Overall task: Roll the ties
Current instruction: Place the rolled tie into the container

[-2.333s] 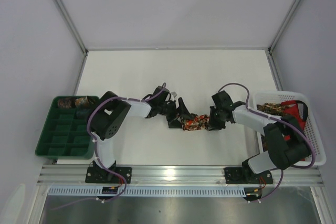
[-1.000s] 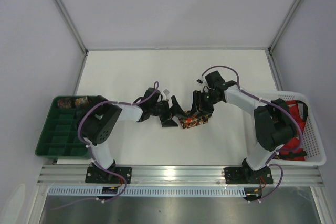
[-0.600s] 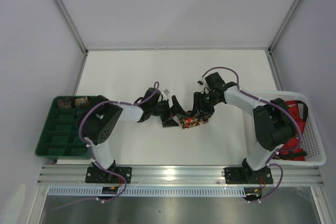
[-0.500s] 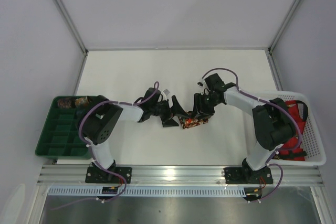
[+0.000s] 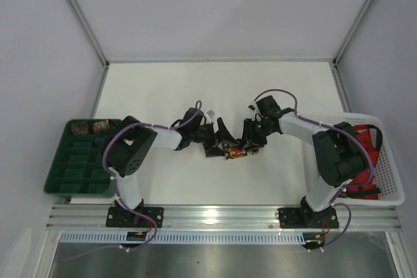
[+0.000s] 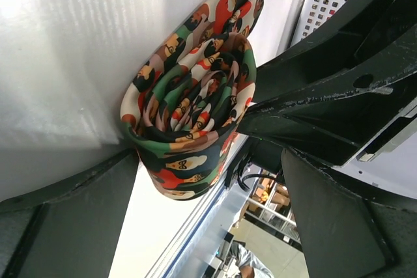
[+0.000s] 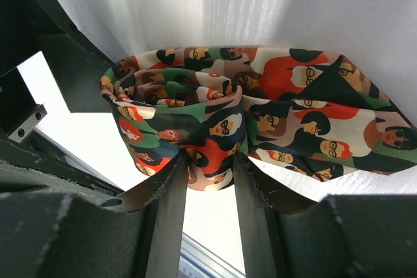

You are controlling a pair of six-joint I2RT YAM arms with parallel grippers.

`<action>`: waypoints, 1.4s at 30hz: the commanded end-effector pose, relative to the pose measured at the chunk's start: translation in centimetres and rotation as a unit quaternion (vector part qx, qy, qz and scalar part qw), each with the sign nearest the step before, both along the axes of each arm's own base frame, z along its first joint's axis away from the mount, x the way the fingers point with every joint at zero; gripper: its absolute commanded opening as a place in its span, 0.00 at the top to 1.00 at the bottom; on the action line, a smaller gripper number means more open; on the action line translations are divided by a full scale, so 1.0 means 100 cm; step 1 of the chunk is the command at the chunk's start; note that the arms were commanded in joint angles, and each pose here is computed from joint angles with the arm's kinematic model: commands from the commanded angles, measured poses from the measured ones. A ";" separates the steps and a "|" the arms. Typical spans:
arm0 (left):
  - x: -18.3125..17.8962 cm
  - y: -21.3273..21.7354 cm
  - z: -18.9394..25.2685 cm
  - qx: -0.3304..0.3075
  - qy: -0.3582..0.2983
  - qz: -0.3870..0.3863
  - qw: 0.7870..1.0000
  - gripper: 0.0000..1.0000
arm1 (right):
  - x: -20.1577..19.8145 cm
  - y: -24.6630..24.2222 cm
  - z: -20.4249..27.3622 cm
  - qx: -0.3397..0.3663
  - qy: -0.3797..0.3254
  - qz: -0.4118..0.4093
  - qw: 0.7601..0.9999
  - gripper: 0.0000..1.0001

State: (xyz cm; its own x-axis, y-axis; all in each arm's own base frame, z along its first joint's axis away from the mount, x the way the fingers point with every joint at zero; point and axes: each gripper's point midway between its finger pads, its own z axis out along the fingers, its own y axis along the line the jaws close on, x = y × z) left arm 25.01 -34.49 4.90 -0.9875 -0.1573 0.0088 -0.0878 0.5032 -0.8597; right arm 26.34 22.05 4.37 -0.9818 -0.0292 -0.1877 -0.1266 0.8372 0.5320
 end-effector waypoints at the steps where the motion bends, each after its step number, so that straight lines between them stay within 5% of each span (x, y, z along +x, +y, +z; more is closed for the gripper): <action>1: 0.000 -0.005 -0.004 0.008 -0.002 -0.009 1.000 0.00 | 0.004 -0.007 -0.005 -0.005 -0.011 -0.019 1.000 0.62; 9: -0.003 0.000 -0.009 0.026 0.002 -0.012 1.000 0.00 | 0.003 -0.007 -0.009 0.016 0.001 -0.019 1.000 0.71; 15: -0.002 0.003 -0.009 0.033 -0.007 -0.019 0.999 0.01 | 0.003 -0.008 -0.009 0.043 0.011 -0.022 0.999 0.87; 42: 0.013 -0.015 -0.009 0.039 -0.028 -0.047 0.998 0.07 | -0.006 -0.028 -0.040 0.057 0.060 -0.064 0.994 0.90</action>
